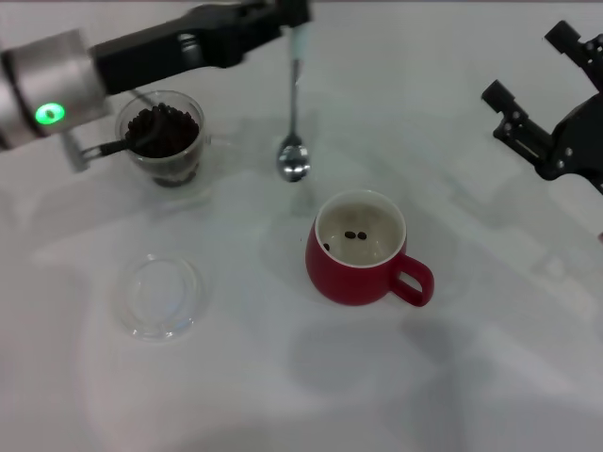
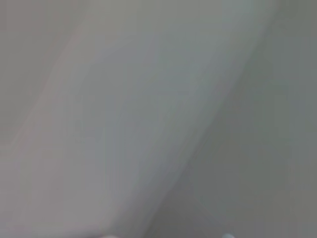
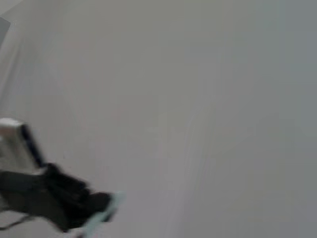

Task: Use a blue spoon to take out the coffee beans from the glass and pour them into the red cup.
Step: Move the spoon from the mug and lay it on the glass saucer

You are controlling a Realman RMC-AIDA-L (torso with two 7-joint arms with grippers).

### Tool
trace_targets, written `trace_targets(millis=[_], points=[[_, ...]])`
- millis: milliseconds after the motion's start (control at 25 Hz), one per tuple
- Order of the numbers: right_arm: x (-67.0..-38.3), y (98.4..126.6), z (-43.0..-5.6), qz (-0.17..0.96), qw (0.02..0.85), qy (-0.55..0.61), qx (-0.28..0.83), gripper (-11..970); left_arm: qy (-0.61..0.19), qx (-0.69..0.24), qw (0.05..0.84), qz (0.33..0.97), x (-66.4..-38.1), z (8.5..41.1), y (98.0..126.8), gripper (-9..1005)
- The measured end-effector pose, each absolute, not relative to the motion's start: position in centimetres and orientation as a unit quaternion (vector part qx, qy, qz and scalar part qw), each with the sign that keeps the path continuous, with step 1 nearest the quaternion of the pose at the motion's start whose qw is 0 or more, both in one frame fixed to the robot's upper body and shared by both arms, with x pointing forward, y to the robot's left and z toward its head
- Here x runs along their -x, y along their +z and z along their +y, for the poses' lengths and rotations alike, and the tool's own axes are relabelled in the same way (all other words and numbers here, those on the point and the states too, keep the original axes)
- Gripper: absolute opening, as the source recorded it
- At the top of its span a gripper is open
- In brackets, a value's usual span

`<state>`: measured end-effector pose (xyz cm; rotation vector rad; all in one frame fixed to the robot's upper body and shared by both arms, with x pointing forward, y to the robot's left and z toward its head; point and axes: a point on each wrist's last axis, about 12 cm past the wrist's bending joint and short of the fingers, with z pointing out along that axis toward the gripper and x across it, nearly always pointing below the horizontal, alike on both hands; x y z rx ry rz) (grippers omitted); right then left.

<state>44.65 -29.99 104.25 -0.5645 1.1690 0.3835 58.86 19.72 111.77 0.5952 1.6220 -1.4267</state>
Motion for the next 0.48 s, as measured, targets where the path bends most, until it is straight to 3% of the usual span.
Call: trace_targets(millis=[480], points=[[-45.0,104.6,-31.4,0.549,0.795,0.155,0.204,845,-0.55,-0.148,0.461,0.681,-52.9,27.0,107.3,124]])
